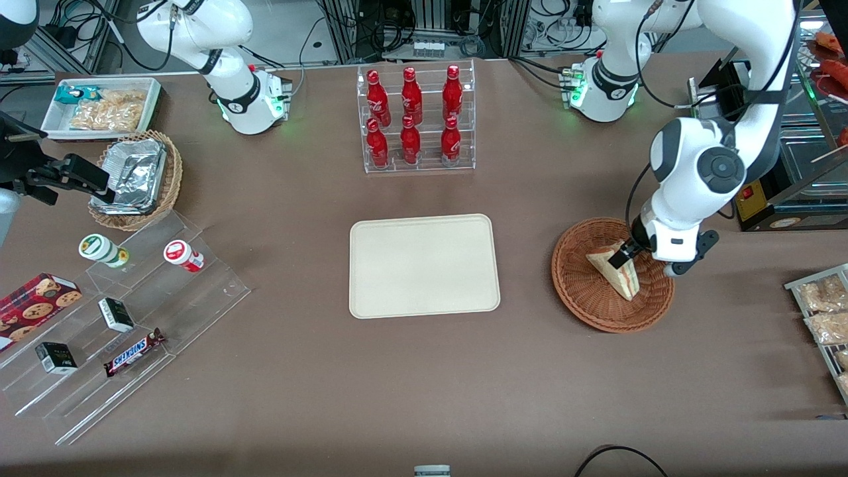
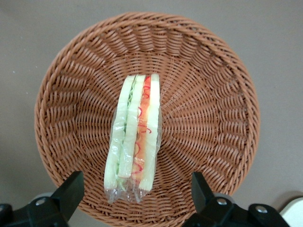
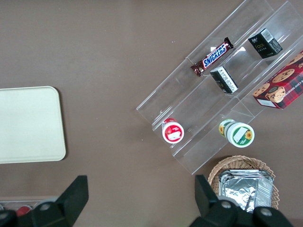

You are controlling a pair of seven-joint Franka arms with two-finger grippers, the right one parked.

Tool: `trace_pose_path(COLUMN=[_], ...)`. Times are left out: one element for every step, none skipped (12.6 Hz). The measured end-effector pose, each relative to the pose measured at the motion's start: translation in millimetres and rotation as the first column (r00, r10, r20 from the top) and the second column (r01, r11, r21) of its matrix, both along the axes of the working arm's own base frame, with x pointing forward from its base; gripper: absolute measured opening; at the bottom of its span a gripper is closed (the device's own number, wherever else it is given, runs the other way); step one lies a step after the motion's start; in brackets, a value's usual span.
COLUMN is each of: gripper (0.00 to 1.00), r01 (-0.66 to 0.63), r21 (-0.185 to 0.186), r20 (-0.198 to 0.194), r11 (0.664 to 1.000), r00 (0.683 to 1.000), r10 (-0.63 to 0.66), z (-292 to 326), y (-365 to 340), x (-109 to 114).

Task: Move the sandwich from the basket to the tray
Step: 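Lower the left gripper and close it on the wrapped sandwich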

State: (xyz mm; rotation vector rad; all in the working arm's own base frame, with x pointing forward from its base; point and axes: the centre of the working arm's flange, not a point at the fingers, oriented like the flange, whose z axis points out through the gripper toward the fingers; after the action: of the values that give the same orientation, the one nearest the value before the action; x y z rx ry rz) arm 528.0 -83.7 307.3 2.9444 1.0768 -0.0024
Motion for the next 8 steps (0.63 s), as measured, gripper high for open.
trace_pose_path(gripper=[1.00,1.00,1.00,1.00,1.00,1.00,1.00,1.00], r01=[-0.002,-0.002,-0.002,-0.002,-0.003,-0.004,-0.006,-0.007], r21=[0.000,0.000,0.000,0.000,0.001,0.002,0.001,-0.001], r20=[-0.007,-0.011,-0.016,-0.024,-0.034,-0.043,-0.045,-0.042], r11=[1.000,1.000,1.000,1.000,1.000,1.000,1.000,1.000], r00=[1.000,1.000,1.000,1.000,0.999,0.999,0.999,0.999], r10=[0.002,0.002,0.002,0.002,0.003,0.004,0.006,0.007], z=[-5.5,-10.8,-15.9,-20.9,-26.5,-32.1,-38.4,-45.6], y=[0.0,-0.1,-0.2,-0.1,0.1,0.6,1.2,1.4], x=[0.2,0.5,0.7,0.4,-0.1,-0.3,0.1,1.2])
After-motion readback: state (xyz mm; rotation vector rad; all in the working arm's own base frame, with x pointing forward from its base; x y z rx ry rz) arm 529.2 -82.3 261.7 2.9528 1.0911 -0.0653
